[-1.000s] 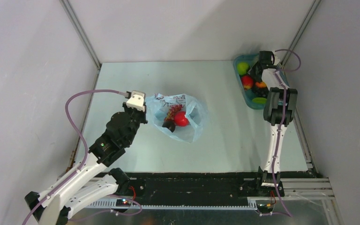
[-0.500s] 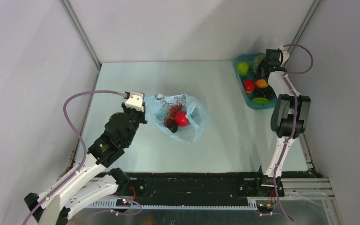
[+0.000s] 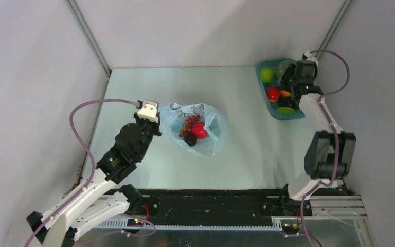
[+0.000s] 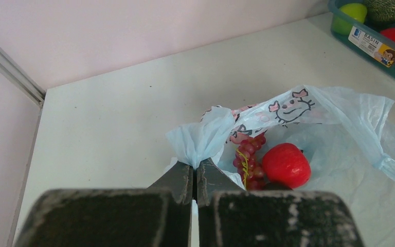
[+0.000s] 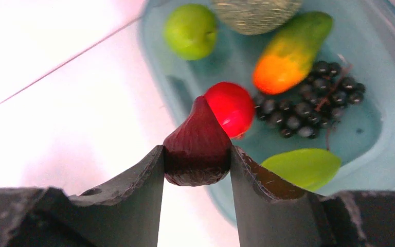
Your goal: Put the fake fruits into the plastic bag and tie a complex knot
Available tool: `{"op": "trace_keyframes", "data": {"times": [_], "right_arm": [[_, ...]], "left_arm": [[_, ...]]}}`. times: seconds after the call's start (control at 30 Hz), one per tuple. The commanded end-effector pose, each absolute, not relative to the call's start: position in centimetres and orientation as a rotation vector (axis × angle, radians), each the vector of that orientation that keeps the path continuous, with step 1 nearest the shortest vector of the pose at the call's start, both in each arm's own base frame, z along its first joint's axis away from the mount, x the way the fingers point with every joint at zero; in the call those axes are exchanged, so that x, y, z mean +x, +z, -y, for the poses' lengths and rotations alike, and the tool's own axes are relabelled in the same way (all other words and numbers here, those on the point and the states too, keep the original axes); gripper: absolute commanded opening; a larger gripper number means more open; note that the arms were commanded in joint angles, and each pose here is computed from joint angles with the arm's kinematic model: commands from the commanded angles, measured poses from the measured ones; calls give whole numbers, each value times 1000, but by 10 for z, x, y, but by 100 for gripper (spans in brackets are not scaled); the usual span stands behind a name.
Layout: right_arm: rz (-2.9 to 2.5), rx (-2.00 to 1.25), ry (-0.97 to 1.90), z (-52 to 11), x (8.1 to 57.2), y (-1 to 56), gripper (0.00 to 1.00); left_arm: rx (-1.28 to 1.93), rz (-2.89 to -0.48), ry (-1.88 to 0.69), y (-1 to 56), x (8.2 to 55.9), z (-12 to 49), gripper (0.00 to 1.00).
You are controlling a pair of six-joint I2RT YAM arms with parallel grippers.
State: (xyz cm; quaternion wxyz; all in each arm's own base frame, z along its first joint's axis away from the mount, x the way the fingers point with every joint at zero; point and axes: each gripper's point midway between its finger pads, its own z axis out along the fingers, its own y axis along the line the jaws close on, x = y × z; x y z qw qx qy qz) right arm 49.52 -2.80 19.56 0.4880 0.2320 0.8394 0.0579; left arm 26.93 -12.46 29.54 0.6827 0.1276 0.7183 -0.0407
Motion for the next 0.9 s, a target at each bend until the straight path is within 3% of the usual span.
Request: {"op": "trace_keyframes", "data": {"times": [0.0,0.27,0.5,0.73,0.87], "right_arm": [[-1960,201,314,-47,457,263,11],[-1813,-392,612,-206,353,318,10],[-1654,-791,921,-325,271,320,9],[-1717,-862,912,-373,263,281,10],[-1784,-848,678,-376,277,250,9]], "left_arm": [[267,-1581,-132,304,270,129,0],[265,-1577,-133,305,269,128,0],[258,-1571,-130,307,268,126,0],[249,-1564,-125,309,267,123,0],[251,-1560,-133,311,266,124,0]]}}
